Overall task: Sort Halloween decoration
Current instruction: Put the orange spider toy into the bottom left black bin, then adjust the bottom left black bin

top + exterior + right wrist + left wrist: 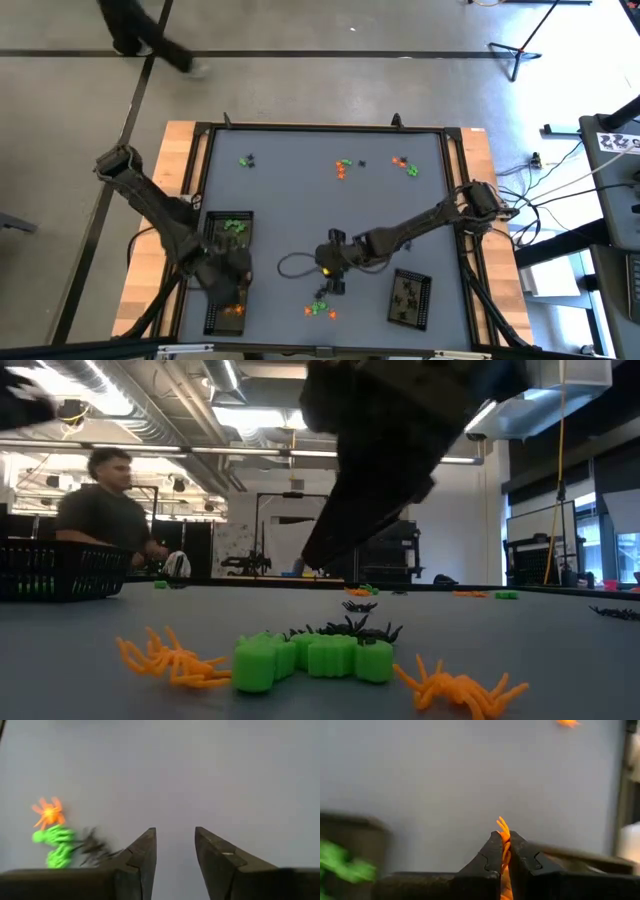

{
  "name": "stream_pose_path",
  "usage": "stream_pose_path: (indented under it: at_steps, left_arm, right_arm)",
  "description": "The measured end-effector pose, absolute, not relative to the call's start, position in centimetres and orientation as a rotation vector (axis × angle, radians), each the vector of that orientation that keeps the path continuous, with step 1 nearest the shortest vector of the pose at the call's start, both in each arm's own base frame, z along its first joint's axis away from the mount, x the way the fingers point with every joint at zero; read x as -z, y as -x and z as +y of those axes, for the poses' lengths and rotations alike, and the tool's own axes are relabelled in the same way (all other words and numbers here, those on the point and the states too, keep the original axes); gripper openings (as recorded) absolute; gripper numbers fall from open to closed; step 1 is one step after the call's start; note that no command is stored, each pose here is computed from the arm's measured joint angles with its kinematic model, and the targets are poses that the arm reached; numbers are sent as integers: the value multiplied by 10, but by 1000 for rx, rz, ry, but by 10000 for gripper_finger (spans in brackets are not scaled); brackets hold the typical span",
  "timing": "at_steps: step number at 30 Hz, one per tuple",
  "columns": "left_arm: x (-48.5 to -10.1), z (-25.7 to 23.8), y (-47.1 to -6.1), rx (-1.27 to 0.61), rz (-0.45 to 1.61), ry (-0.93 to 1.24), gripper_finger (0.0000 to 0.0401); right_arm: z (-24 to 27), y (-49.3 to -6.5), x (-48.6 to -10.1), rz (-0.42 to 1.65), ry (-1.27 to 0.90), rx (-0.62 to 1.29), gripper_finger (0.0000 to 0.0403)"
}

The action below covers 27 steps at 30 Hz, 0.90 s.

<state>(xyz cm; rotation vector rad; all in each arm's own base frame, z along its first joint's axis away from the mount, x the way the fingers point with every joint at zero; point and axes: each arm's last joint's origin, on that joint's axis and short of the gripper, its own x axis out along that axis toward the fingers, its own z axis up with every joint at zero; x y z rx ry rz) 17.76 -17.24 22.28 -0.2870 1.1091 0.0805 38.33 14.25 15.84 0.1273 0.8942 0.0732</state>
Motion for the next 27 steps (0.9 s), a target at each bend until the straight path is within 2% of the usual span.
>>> stream_pose_path:
  at_steps: [9, 15, 20, 27]
  left_arm:
    - [-188, -236, -147, -150, 1184, 504, 3]
    - [-163, -256, -150, -104, 1088, 401, 58]
    - [-161, -254, -154, -137, 988, 329, 110]
    - [-168, -247, -157, -219, 765, 232, 127]
  right_arm:
    - [190, -364, -161, 827, -30, -77, 127]
    - [193, -371, -168, 727, -69, -84, 127]
    - [188, -376, -171, 688, -91, -88, 127]
    - [189, -376, -171, 696, -90, -98, 127]
